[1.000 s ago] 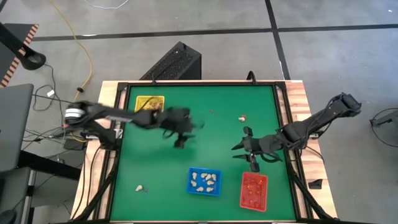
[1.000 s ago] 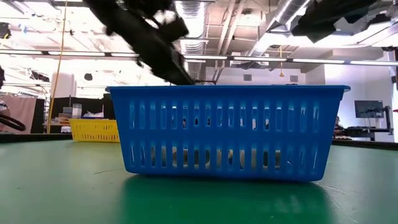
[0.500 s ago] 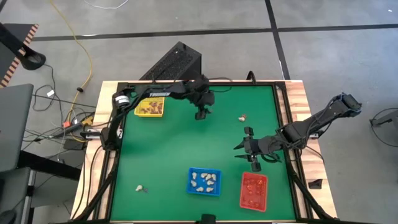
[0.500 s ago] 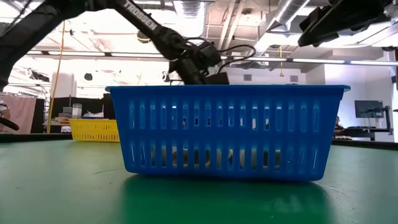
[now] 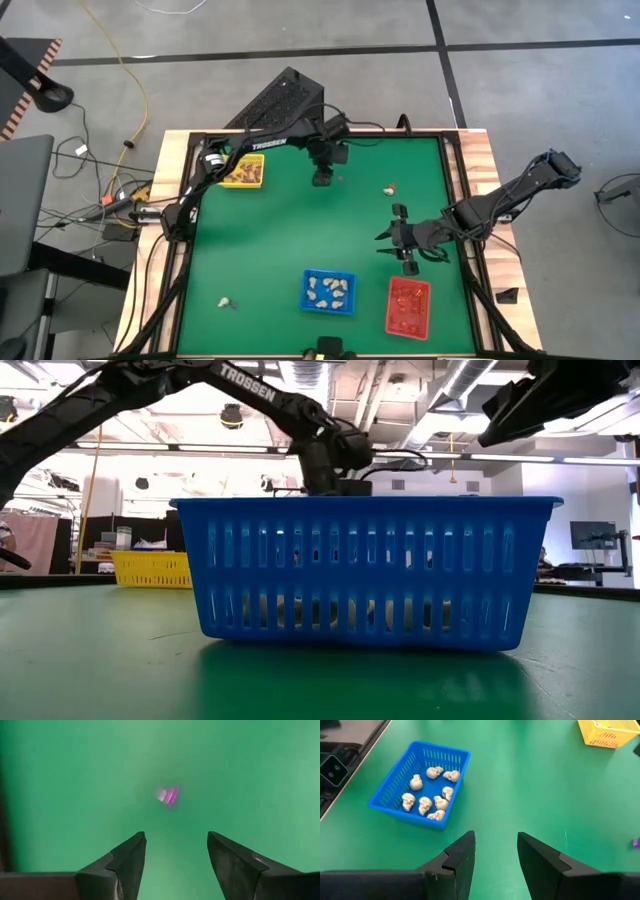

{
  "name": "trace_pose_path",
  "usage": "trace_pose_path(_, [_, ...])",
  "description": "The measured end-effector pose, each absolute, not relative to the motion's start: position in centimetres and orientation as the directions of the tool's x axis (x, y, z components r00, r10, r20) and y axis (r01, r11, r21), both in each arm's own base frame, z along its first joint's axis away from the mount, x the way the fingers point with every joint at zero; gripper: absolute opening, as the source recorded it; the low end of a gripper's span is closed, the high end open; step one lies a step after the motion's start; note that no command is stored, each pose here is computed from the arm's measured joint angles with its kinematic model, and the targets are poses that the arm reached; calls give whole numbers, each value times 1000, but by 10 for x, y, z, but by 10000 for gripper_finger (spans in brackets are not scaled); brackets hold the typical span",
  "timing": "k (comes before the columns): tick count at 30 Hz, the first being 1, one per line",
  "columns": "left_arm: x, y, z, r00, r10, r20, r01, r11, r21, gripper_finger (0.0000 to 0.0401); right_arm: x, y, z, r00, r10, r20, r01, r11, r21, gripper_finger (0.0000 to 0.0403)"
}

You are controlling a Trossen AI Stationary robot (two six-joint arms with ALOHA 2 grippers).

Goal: Sort Halloween decoration
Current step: Put the white skull toy into the blue basket

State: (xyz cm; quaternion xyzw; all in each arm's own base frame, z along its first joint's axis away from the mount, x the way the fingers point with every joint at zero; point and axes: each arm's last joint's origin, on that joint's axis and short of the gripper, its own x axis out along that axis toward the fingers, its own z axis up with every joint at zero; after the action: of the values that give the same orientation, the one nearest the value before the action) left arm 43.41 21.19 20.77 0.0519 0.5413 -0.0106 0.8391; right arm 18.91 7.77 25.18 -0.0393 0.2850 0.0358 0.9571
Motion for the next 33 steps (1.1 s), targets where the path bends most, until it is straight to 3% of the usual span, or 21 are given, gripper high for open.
trace_pose_path(4, [412,202,211,147,58,-987,5,998,59,203,190,77,252,835,39,-549,-76,996,-44,177])
trace_pose_path(8, [380,184,212,-154,-151,-976,-240,964,-112,203,189,77,251,834,42,-550,-75,996,-39,177])
trace_pose_path(10, [371,169,208,-207,-221,-953,-317,937,-148,203,189,77,251,833,42,-552,-69,997,-29,177])
trace_pose_path(16, [324,94,207,-279,-223,-934,-320,939,-128,203,187,82,251,828,61,-557,-92,995,-28,177])
trace_pose_path(21, [251,24,215,-199,-183,-963,-390,916,-94,203,183,85,242,818,76,-570,-126,991,-50,177])
trace_pose_path(26, [186,-41,199,-40,-301,-953,-505,829,-241,203,185,79,234,814,46,-579,-99,993,-61,177])
trace_pose_path(30, [162,-87,181,66,-429,-901,-444,796,-411,203,190,71,237,838,21,-546,-59,997,-53,177])
trace_pose_path(33, [158,-112,181,168,-434,-885,-346,815,-465,203,194,65,239,848,-4,-530,-34,998,-61,177])
